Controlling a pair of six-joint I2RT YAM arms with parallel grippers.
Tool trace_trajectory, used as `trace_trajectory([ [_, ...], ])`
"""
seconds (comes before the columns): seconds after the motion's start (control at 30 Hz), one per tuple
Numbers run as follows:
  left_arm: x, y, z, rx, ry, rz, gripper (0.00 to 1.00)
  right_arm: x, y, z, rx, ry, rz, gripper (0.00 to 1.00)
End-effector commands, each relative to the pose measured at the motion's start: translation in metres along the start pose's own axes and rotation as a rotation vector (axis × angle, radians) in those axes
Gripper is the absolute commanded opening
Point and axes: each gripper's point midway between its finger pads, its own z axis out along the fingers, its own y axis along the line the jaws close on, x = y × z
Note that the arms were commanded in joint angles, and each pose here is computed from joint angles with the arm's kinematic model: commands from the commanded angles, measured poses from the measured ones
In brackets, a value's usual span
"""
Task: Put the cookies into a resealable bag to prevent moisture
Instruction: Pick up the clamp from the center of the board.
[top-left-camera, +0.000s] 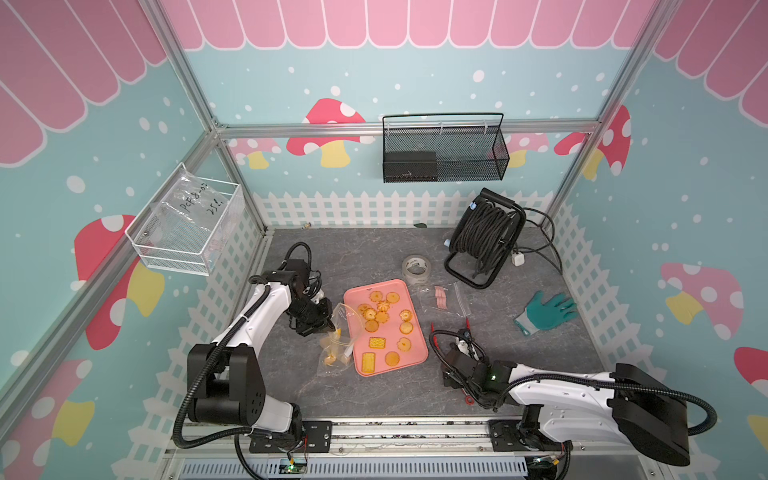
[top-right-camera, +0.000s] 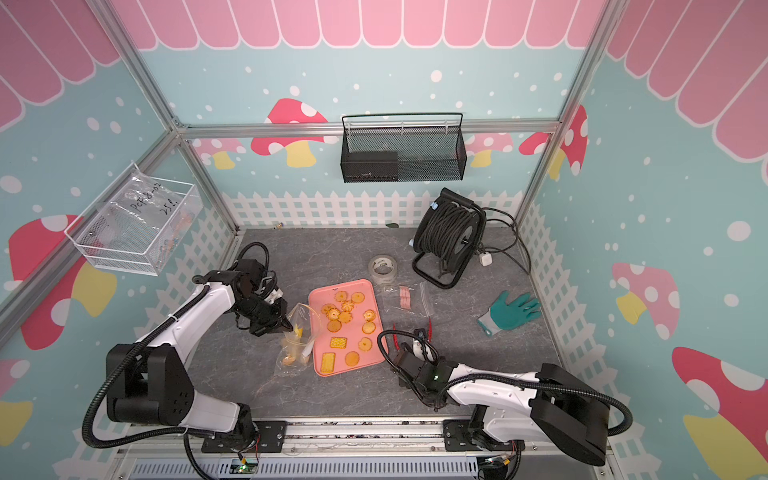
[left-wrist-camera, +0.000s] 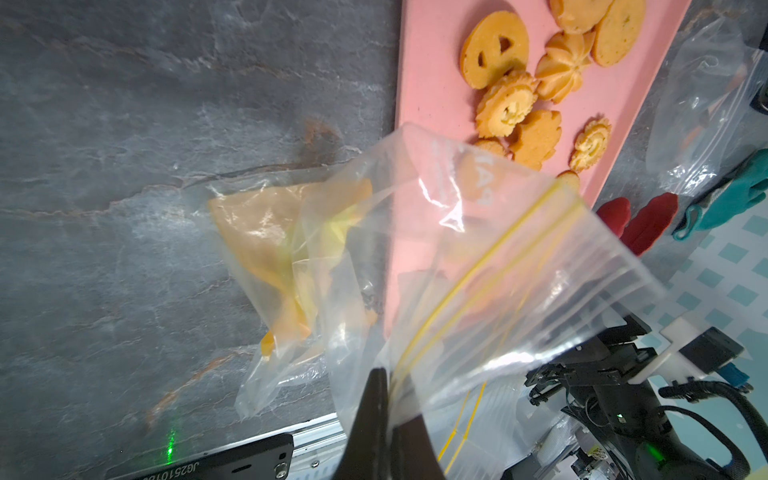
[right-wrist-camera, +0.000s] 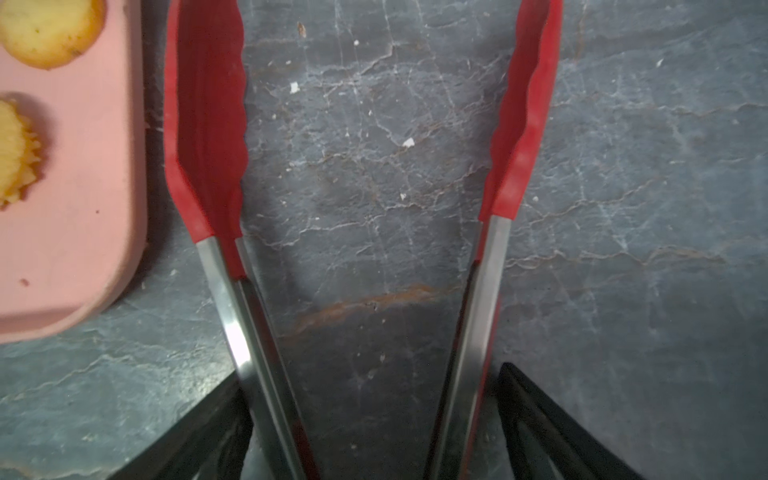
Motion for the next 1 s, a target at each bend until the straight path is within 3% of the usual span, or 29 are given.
trace_trajectory([
  [0.0,0.003,0.002,-0.004,-0.012,-0.009,0.028,0.01,0.005,0.004,0.008,0.005,0.028,0.031,0.92],
  [0.17,0.005,0.004,-0.002,-0.013,-0.004,0.029,0.01,0.002,0.000,0.014,0.041,0.007,0.039,0.90],
  [0.47,0.003,-0.001,-0.009,0.003,-0.026,0.031,0.01,-0.014,0.000,0.000,0.018,-0.052,0.017,0.65],
  [0.8,-0.003,-0.007,-0.014,0.014,-0.045,0.030,0.01,-0.055,0.010,-0.062,-0.135,-0.161,-0.029,0.51],
  [0.97,-0.001,-0.011,-0.010,0.041,-0.039,0.017,0.01,-0.082,0.035,-0.103,-0.290,-0.248,-0.234,0.48],
])
